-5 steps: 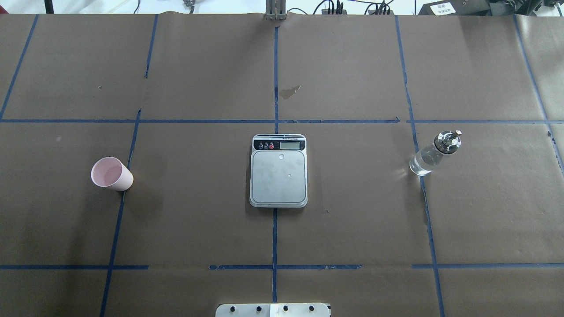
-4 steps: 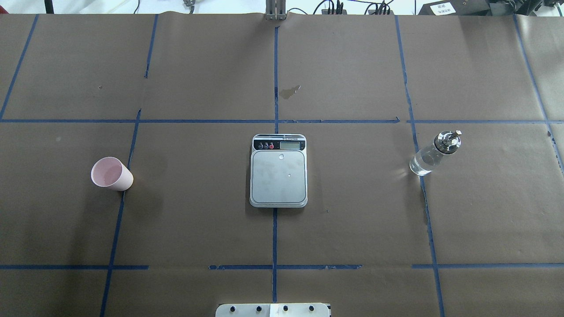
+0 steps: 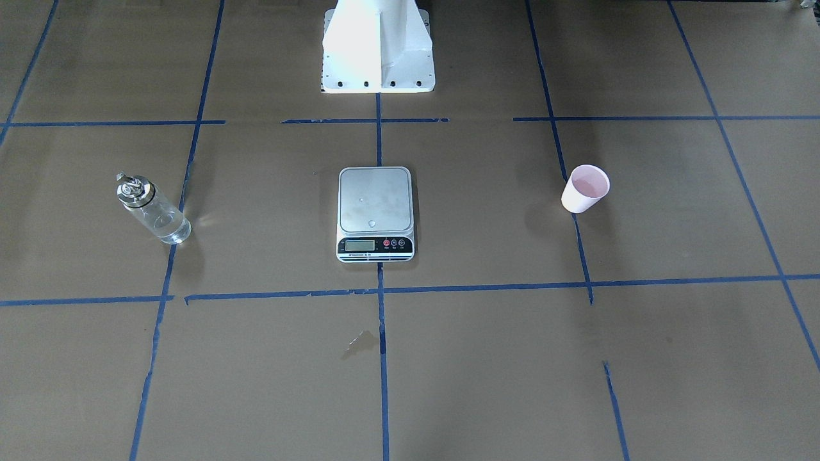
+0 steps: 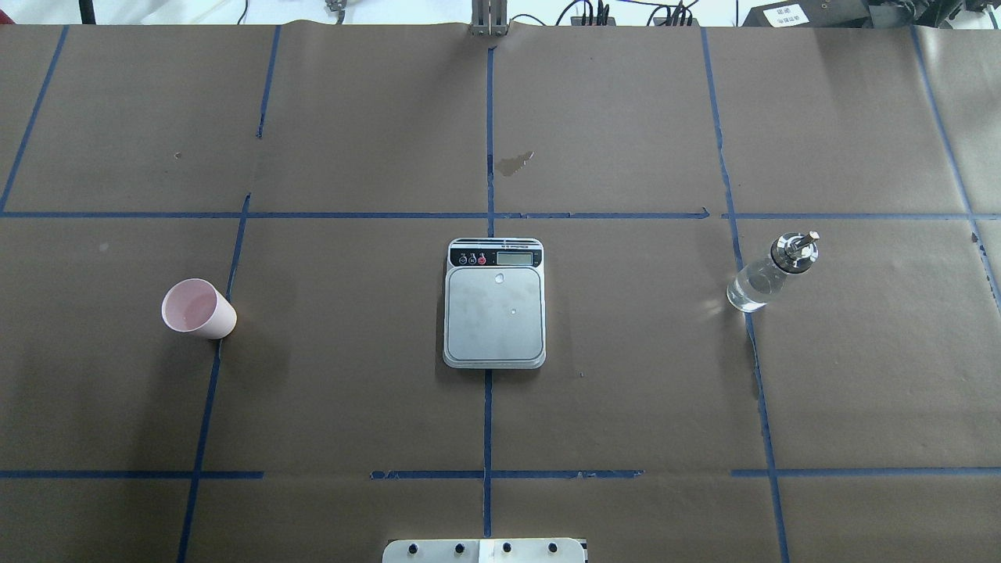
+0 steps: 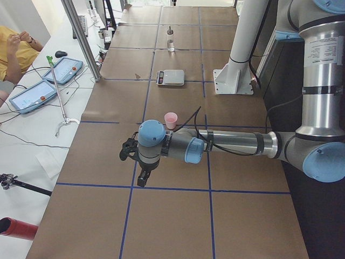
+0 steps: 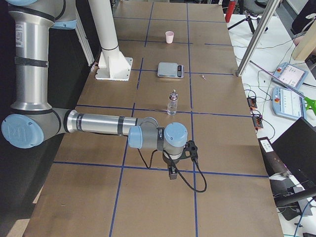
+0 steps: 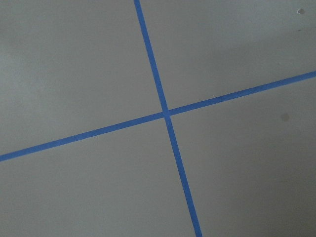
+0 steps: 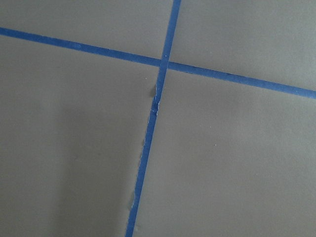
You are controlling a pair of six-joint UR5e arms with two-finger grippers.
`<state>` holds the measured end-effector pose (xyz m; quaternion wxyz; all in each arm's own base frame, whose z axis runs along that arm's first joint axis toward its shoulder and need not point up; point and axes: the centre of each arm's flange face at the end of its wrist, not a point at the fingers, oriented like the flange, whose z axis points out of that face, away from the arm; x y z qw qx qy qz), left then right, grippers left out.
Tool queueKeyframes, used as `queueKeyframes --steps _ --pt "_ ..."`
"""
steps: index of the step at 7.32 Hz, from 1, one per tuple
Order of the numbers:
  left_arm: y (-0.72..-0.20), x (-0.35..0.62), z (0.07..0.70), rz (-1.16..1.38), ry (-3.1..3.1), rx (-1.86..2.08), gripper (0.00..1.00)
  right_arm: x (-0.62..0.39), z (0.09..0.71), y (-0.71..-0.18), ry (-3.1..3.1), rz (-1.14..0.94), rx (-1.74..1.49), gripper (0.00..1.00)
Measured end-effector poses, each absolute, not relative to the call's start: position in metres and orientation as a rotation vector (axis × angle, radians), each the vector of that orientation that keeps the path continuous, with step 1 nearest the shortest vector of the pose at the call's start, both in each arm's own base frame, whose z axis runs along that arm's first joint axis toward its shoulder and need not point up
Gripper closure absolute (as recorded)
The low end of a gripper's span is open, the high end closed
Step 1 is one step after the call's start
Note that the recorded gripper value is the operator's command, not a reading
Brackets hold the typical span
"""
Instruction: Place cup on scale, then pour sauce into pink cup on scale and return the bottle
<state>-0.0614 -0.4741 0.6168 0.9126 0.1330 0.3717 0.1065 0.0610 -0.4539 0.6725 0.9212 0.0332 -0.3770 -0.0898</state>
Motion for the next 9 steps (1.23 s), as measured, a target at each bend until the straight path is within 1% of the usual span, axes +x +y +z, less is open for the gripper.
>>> queueKeyframes --steps 2,4,6,8,9 --pt "-0.475 -0.058 0.619 0.19 0.783 0.253 0.0 0.06 0.669 -0.457 -0.785 -0.183 0.075 0.0" --pt "-0.482 -0.049 0.606 0.139 0.83 0.254 0.0 0.059 0.669 -0.453 -0.789 -0.201 0.119 0.0" --pt "-0.495 0.002 0.572 0.228 0.891 0.31 0.0 0.055 0.673 -0.438 -0.843 -0.215 0.152 0.0" --pt "-0.487 0.064 0.526 0.248 0.968 0.293 0.01 0.047 0.678 -0.41 -0.962 -0.212 0.156 0.0" --pt "-0.479 0.099 0.5 0.222 1.005 0.247 0.06 0.045 0.677 -0.404 -0.985 -0.213 0.162 0.0"
